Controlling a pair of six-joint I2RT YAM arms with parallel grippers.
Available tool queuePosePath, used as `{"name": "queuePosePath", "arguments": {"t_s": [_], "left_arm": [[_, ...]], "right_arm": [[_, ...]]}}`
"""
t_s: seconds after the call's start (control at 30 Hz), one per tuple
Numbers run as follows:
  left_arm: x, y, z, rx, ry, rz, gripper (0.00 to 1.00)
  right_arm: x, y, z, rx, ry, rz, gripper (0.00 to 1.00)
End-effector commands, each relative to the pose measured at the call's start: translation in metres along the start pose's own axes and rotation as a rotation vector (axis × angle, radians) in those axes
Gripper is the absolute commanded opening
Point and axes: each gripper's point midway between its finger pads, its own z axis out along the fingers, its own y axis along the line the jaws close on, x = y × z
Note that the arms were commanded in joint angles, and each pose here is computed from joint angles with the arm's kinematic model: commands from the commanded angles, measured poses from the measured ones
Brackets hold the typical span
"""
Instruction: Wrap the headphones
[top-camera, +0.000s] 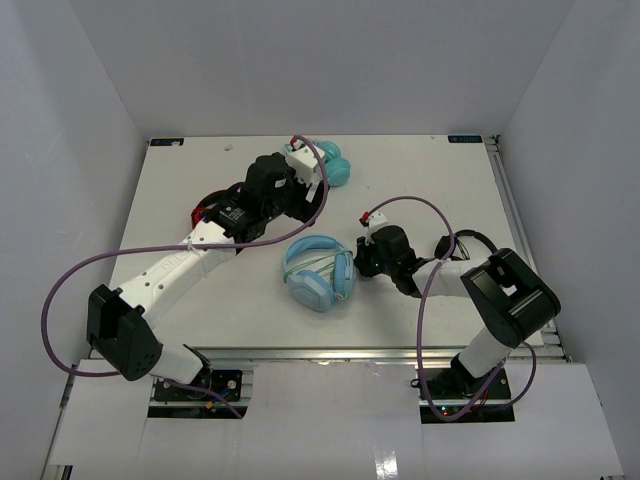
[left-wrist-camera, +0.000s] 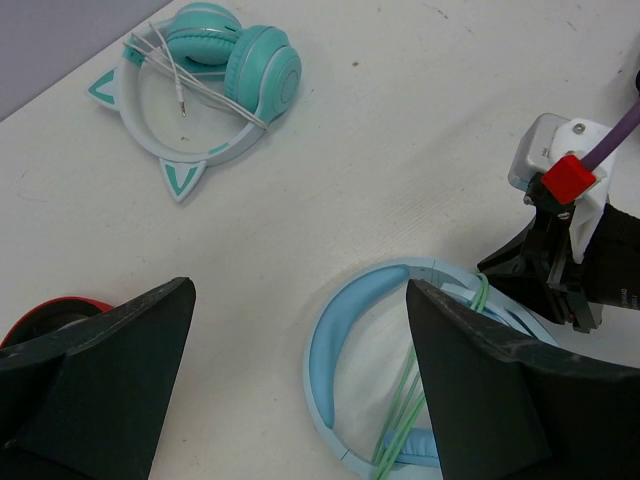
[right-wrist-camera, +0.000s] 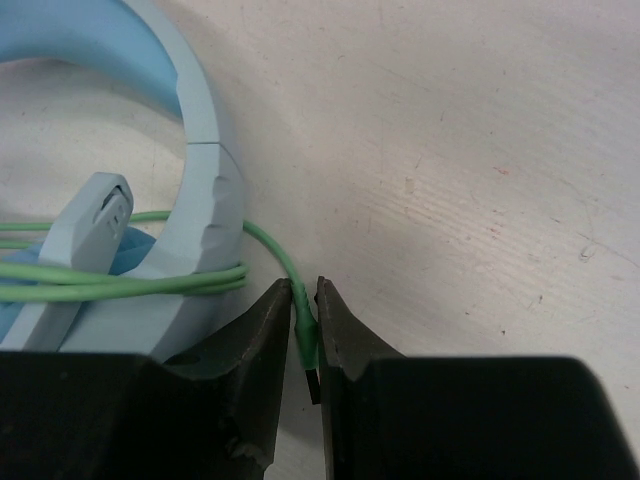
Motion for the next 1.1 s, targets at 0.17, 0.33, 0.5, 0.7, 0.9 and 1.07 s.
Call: {"name": "queuePosePath", "arguments": {"t_s": [0.17,0.33,0.5,0.7,0.9,1.07], "left_arm": [[-0.012,0.007,-0.020,-0.023,-0.042,-0.025,0.98],[-0.013,0.008,-0.021,-0.027,-0.044,-0.033,0.98],[-0.015,0.009,-0.024,-0.033,-0.050,-0.042,0.98],[-0.012,0.008,-0.026,-0.032,-0.035,-0.052,0.98],[-0.011,0.011,-0.027,-0.056,-0.031,-0.081,0.98],[-0.016,0.008,-0.029,-0.063,-0.023,-0.208,0.98]], "right_arm": [[0.002,-0.022,-0.004,0.089,0.026,0.028,0.27],[0.002,-0.020,-0.010,0.081,0.016,0.036,0.30],[-0.009,-0.017,-0.018,0.074,-0.014,0.032,0.35],[-0.015,-0.016,-0.030,0.070,-0.037,0.034,0.40],[-0.024,-0.015,-0.042,0.077,-0.063,0.040,0.43],[-0.054,-0.010,-0.067,0.080,-0.111,0.050,0.46]]}}
